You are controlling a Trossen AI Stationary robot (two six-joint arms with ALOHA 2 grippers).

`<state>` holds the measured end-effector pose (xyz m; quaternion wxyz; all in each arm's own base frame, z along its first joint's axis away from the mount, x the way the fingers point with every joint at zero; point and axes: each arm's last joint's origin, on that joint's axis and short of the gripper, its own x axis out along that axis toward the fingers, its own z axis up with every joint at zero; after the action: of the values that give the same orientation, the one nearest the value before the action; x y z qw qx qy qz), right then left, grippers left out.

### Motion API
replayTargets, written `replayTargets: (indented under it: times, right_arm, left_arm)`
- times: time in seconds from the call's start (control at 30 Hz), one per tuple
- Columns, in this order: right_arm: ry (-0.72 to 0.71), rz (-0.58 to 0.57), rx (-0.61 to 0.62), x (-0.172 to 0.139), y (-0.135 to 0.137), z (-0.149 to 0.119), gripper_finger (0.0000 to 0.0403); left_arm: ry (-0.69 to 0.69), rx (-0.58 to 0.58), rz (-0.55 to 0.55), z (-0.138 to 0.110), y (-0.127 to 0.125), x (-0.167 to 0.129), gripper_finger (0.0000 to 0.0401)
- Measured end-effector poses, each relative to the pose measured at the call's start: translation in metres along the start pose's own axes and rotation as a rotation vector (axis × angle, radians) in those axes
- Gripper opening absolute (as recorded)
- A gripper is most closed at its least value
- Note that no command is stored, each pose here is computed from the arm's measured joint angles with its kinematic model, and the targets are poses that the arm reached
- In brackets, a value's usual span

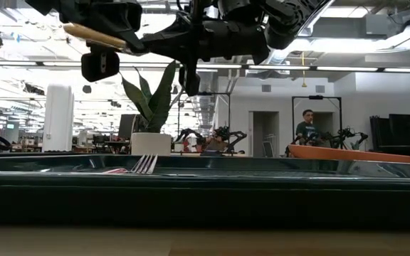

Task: Pick and place plate/cup/fork/spoon on tray
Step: Put the yellow spoon on the black tray to the left side of the pink fork

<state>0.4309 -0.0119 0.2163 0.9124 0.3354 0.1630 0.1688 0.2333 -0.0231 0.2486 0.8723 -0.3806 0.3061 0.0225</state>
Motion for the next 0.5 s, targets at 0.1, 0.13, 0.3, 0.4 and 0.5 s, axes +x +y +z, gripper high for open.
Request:
replayTargets:
  times: [0.1, 0.13, 0.3, 0.4, 0.5]
  right_arm:
    - [0.010, -0.008, 0.007, 0.000, -0.001, 0.000, 0.0011]
    - [0.012, -0.010, 0.009, 0.000, -0.001, -0.001, 0.0010]
    - [0.000, -0.036, 0.031, 0.000, -0.003, -0.001, 0.0004]
    - [0.010, -0.063, 0.063, -0.003, -0.010, -0.001, 0.0002]
    - [0.019, -0.088, 0.076, -0.005, -0.016, 0.000, 0.0002]
  left_arm:
    - [-0.011, -0.001, 0.013, 0.000, 0.001, 0.000, 0.0000]
    - [-0.015, -0.001, 0.016, 0.000, 0.001, 0.000, 0.0000]
    - [-0.015, -0.018, 0.052, -0.001, 0.003, 0.000, 0.0008]
    - [0.015, -0.027, 0.080, -0.003, 0.005, -0.001, 0.0036]
    - [0.031, -0.037, 0.110, -0.005, 0.008, -0.001, 0.0080]
